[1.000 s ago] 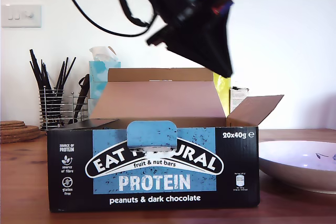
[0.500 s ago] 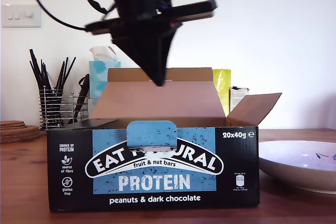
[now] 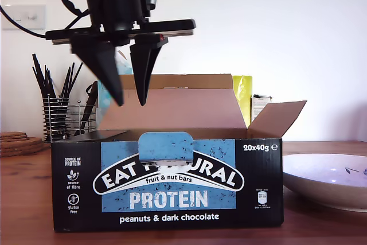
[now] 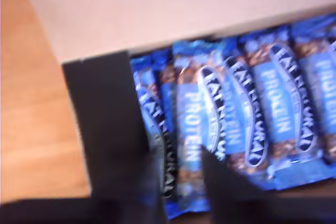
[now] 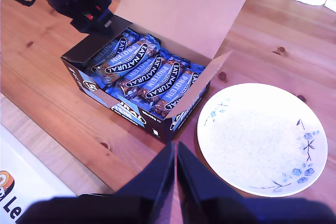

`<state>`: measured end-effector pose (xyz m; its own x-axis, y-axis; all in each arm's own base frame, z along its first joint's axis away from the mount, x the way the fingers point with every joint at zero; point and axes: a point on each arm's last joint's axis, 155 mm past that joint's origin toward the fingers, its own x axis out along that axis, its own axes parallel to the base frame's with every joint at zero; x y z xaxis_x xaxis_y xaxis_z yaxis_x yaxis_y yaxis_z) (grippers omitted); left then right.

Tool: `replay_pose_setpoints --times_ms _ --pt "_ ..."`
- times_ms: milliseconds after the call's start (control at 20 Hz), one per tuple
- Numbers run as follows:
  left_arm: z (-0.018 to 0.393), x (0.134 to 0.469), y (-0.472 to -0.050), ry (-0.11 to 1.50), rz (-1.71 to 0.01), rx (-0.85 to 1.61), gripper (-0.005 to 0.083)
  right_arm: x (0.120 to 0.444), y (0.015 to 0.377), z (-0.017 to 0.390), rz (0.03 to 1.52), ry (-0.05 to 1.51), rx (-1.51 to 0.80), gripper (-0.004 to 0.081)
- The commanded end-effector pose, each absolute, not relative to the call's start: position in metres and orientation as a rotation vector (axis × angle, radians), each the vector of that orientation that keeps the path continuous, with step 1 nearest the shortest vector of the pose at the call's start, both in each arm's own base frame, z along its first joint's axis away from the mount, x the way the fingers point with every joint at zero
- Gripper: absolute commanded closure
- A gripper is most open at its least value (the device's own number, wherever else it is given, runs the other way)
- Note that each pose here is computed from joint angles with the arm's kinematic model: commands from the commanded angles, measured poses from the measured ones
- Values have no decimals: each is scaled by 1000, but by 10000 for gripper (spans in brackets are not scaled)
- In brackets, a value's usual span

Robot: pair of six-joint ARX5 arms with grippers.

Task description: Spread the side flaps of the carton box of snackbars

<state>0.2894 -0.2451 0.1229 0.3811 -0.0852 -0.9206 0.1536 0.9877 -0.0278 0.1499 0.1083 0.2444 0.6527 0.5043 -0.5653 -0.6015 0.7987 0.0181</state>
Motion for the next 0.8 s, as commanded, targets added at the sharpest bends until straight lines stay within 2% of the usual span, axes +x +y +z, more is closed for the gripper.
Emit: replay_pose_setpoints --times_ms 0,50,200,350,550,750 --pt "118 288 -240 1190 -135 71 263 150 110 252 638 561 -178 783" --pt "117 287 -236 1203 -130 80 205 150 109 252 638 561 -178 783" --pt "115 289 -218 1227 -88 102 186 150 110 252 640 560 -178 783" --pt "113 290 -204 1249 -53 113 131 150 110 252 642 558 -181 783" --pt "112 293 -203 1245 -44 111 131 150 110 252 645 555 -192 783" --pt "94 291 -203 1293 -27 143 131 150 110 252 647 552 -198 783"
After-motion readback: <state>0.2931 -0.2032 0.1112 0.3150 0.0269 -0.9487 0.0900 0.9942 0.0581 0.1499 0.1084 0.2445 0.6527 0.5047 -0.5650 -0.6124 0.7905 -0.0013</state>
